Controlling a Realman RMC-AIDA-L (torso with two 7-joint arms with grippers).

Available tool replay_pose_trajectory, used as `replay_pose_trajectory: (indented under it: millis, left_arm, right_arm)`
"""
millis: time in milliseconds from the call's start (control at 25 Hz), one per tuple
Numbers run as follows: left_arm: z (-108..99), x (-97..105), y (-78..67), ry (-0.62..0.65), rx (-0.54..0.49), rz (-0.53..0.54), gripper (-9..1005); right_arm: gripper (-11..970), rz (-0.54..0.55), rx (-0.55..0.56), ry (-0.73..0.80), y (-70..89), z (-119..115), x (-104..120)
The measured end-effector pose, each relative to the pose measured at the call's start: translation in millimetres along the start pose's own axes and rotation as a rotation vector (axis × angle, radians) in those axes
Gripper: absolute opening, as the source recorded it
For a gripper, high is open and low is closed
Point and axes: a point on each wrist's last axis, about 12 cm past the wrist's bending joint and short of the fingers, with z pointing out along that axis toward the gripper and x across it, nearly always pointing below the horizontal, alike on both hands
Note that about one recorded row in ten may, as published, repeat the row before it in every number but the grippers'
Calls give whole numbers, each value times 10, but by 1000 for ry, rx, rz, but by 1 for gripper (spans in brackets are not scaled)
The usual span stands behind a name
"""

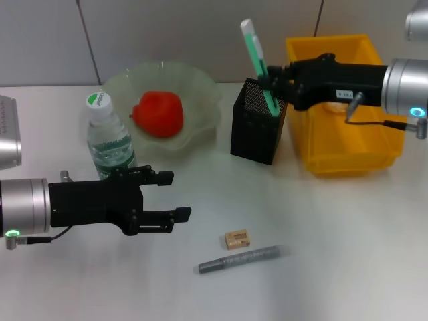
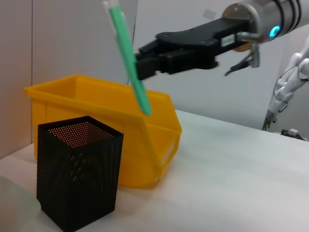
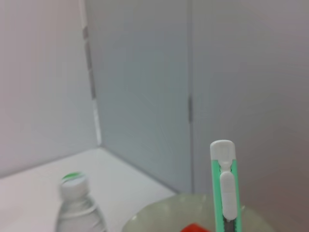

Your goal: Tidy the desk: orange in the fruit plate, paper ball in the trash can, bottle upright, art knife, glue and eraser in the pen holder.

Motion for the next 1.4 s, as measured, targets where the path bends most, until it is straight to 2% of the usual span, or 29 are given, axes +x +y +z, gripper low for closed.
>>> replay_pose_trajectory:
  millis: [360,640,1400]
  left_arm:
    - [-9,24,-11,2,-1,9,802]
    - [-17,31,-19,1,2,21,802]
    - [-46,22,-14,0,3,21,802]
  right_arm:
    - [220,73,115,-57,-153,264,93]
    - [231,76,161,-8,-185,446,175]
    - [261,96,168,19,-187,461,265]
